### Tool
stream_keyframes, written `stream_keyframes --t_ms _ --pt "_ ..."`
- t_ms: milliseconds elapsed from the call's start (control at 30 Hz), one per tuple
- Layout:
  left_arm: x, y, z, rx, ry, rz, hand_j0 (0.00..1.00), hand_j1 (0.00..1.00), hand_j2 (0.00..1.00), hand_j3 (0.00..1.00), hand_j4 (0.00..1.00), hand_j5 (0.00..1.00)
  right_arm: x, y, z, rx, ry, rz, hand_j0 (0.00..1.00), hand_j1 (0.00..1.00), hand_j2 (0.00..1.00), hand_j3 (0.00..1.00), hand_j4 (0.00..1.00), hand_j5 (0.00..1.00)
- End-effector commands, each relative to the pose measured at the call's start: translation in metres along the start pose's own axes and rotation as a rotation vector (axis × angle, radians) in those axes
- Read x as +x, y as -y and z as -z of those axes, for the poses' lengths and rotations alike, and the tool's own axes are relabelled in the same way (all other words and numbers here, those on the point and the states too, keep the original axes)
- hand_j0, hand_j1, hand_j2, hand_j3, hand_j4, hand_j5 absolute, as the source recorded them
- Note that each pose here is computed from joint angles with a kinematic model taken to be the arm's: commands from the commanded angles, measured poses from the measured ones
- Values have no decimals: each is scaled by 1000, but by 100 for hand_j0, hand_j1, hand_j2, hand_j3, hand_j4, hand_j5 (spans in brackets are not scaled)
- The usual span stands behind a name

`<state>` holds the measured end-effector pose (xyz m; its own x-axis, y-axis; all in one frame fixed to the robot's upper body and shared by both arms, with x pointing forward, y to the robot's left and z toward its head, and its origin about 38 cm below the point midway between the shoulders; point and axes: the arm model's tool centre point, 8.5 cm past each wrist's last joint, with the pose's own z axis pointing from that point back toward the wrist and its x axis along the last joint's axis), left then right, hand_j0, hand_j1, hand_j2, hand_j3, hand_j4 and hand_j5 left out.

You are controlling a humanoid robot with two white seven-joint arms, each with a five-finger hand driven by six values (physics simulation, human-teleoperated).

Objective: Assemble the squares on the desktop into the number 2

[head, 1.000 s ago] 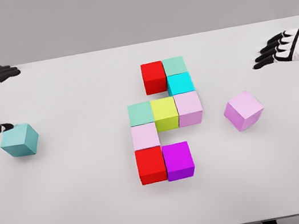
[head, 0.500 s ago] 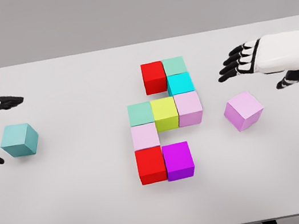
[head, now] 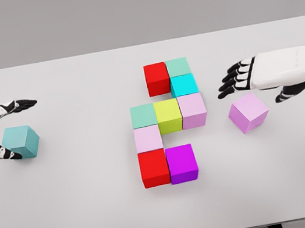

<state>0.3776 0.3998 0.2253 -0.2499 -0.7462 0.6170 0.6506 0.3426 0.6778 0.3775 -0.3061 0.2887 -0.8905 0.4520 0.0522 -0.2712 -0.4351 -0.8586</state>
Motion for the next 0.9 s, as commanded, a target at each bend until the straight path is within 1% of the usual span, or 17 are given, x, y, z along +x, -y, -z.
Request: stream_keyframes --t_ms 0,33,100,133,167,233,267,333,400,467,567,667,733,833,867 --pt "-4 5 5 -3 -15 10 100 100 100 100 100 100 -3 -1 -2 -5 -8 17 100 100 100 100 100 100" --pt "-10 5 4 -1 -38 17 100 100 100 100 100 100 -3 -2 -2 -6 -6 24 100 100 100 100 100 100" --pt "-16 4 3 -1 -64 31 100 100 100 100 100 100 -3 -5 -3 -19 14 71 100 100 100 100 100 100" --pt "-20 4 2 1 -75 29 100 100 100 100 100 100 -6 -6 -3 -31 7 108 100 100 100 100 100 100" --pt "-21 4 2 0 -78 29 100 100 100 100 100 100 -10 -7 -4 -38 -15 139 100 100 100 100 100 100" --pt "-24 6 4 -1 -89 38 100 100 100 100 100 100 -15 -11 0 -32 -54 197 100 100 100 100 100 100" --pt "-28 9 7 0 -104 44 100 100 100 100 100 100 -19 -17 2 -18 -89 236 100 100 100 100 100 100" --pt "-34 9 7 6 -115 34 100 100 100 100 100 100 -34 -28 1 -1 -190 333 100 100 100 100 100 100" --pt "-36 9 7 2 -137 59 100 100 100 100 100 100 -42 -30 -1 -15 -257 445 100 100 100 100 100 100" --pt "-43 11 8 4 -152 46 100 100 100 100 100 100 -47 -34 -1 -6 -321 507 100 100 100 100 100 100" --pt "-53 14 9 5 -175 35 100 100 100 100 100 100 -45 -44 7 10 -324 564 100 100 100 100 100 100" --pt "-54 18 16 9 -179 42 100 100 100 100 100 100 -48 -48 17 23 -372 622 100 100 100 100 100 100" --pt "-55 16 16 14 -181 38 99 99 99 99 99 99 -51 -53 18 32 -394 646 100 100 100 100 100 100" --pt "-54 15 17 19 -178 39 98 98 98 98 98 98 -43 -58 49 56 -373 694 100 100 100 100 100 100" --pt "-56 14 17 24 -181 32 98 98 98 98 98 98 -42 -58 51 56 -370 695 100 100 100 100 100 100"
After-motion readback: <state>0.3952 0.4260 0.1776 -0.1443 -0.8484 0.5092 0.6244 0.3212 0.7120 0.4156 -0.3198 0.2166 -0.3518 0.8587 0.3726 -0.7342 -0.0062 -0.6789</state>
